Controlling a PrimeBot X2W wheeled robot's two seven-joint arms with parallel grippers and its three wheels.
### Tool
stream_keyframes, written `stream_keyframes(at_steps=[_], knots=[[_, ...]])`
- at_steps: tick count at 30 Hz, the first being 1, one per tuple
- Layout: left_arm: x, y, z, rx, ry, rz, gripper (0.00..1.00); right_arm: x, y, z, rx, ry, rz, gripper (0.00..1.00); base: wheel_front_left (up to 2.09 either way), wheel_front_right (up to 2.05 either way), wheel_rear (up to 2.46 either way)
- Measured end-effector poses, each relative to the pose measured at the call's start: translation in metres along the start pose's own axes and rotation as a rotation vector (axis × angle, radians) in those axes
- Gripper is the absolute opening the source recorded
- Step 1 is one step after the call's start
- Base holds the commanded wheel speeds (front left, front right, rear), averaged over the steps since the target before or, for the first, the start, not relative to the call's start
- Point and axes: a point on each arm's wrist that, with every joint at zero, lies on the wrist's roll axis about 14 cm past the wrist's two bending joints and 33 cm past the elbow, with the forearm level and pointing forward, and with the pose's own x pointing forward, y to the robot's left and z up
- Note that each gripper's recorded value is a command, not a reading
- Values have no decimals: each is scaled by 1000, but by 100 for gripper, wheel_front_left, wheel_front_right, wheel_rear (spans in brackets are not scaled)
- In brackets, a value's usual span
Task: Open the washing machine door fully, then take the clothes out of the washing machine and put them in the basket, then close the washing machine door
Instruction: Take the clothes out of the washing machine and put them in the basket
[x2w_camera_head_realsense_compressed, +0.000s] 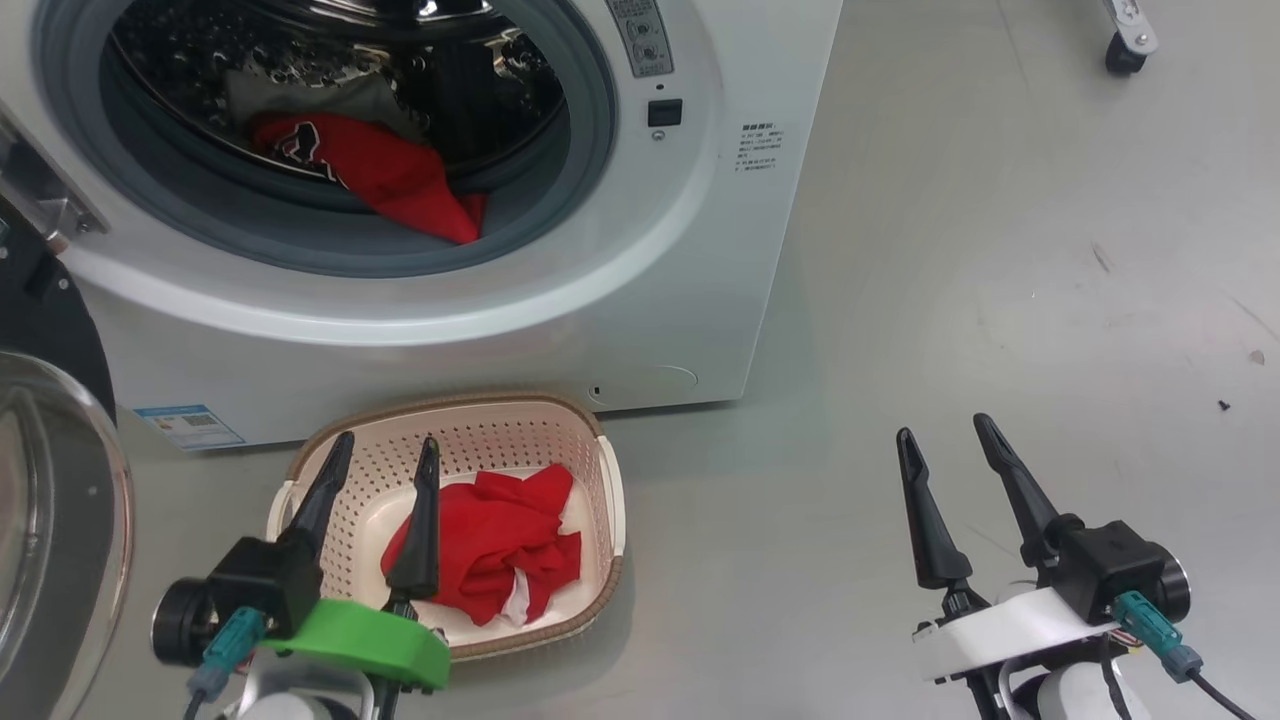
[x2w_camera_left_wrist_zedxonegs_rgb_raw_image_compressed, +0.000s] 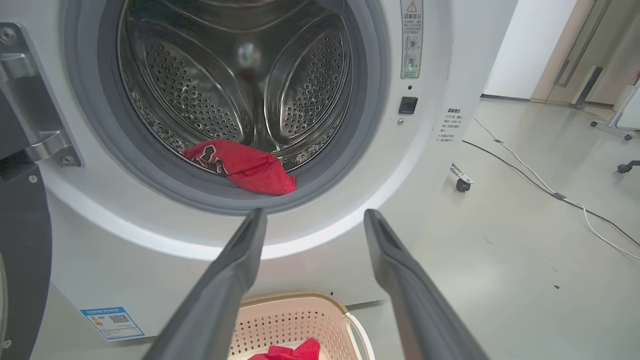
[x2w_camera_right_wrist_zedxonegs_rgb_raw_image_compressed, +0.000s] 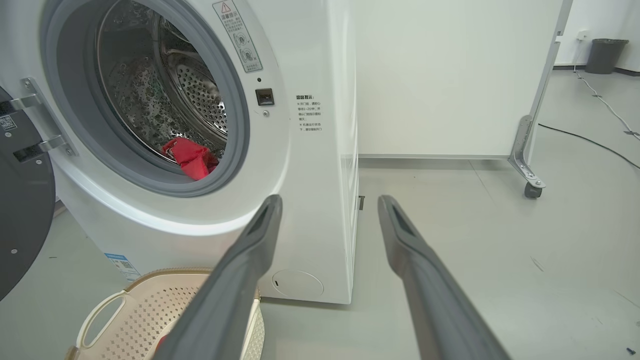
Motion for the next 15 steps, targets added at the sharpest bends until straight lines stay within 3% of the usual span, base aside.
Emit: stream_keyframes(at_steps=[15], knots=[[96,-9,-43,-85,219,-100,100,40,-4,-18,22,30,5,100,0,0,0]])
